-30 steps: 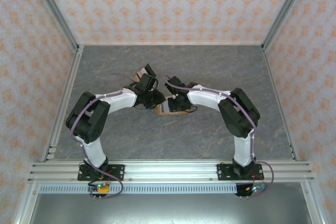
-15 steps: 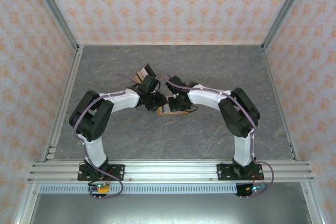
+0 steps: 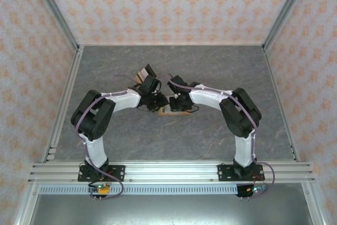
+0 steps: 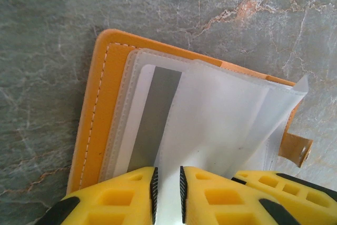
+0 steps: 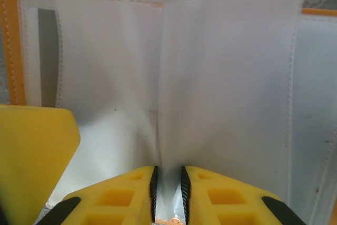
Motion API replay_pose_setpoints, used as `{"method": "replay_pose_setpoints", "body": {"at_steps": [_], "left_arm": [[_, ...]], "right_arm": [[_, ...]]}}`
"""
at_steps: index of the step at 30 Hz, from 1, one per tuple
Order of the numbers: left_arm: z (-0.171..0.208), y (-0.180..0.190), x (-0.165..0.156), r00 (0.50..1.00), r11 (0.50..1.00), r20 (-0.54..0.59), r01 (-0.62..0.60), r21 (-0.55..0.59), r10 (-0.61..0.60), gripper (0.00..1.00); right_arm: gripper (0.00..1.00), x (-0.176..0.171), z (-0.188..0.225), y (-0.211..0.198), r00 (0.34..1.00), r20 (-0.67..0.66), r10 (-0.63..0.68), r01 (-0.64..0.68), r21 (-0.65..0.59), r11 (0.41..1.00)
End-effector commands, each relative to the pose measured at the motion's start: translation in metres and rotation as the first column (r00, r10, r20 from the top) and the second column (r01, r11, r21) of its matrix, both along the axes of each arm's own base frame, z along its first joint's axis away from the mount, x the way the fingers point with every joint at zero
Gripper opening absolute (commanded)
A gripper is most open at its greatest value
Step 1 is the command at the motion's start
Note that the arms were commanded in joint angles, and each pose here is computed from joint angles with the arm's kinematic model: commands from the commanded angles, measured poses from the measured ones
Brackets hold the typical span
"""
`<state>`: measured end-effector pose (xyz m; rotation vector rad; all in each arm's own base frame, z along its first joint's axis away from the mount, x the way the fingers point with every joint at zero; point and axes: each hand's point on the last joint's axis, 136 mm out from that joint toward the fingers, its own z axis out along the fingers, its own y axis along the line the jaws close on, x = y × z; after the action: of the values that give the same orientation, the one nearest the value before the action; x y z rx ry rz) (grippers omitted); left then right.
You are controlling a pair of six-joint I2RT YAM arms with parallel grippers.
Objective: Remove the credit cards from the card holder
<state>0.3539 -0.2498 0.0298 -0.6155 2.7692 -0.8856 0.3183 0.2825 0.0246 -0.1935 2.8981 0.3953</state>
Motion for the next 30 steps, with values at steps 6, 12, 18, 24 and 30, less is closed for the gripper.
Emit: {"method": "replay_pose_setpoints", "body": {"at_steps": [6, 12, 18, 24, 30], "left_arm": [[0.007, -0.017, 0.009, 1.000, 0.994, 0.015, -0.002, -0.108, 0.004, 0.19], [0.018, -0.028, 0.013, 0.999, 0.983, 0.038, 0.012, -0.181, -0.005, 0.22], [0.034, -0.045, 0.017, 0.995, 0.970, 0.082, 0.071, -0.234, -0.053, 0.31], [0.040, -0.071, 0.018, 0.989, 0.958, 0.100, 0.132, -0.254, -0.110, 0.38], [0.021, -0.078, 0.023, 0.992, 0.971, 0.067, 0.123, -0.206, -0.111, 0.49]], "right_arm": [[0.27, 0.001, 0.015, -0.007, 0.998, -0.020, -0.056, 0.057, 0.087, 0.995], [0.38, 0.003, 0.059, -0.006, 0.996, 0.032, -0.078, 0.070, 0.198, 0.978], [0.42, 0.002, 0.088, -0.025, 0.983, 0.119, -0.142, 0.115, 0.210, 0.971], [0.44, 0.004, 0.100, -0.057, 0.951, 0.207, -0.231, 0.198, 0.169, 0.965], [0.45, 0.007, 0.108, -0.067, 0.929, 0.236, -0.284, 0.243, 0.190, 0.951]]}}
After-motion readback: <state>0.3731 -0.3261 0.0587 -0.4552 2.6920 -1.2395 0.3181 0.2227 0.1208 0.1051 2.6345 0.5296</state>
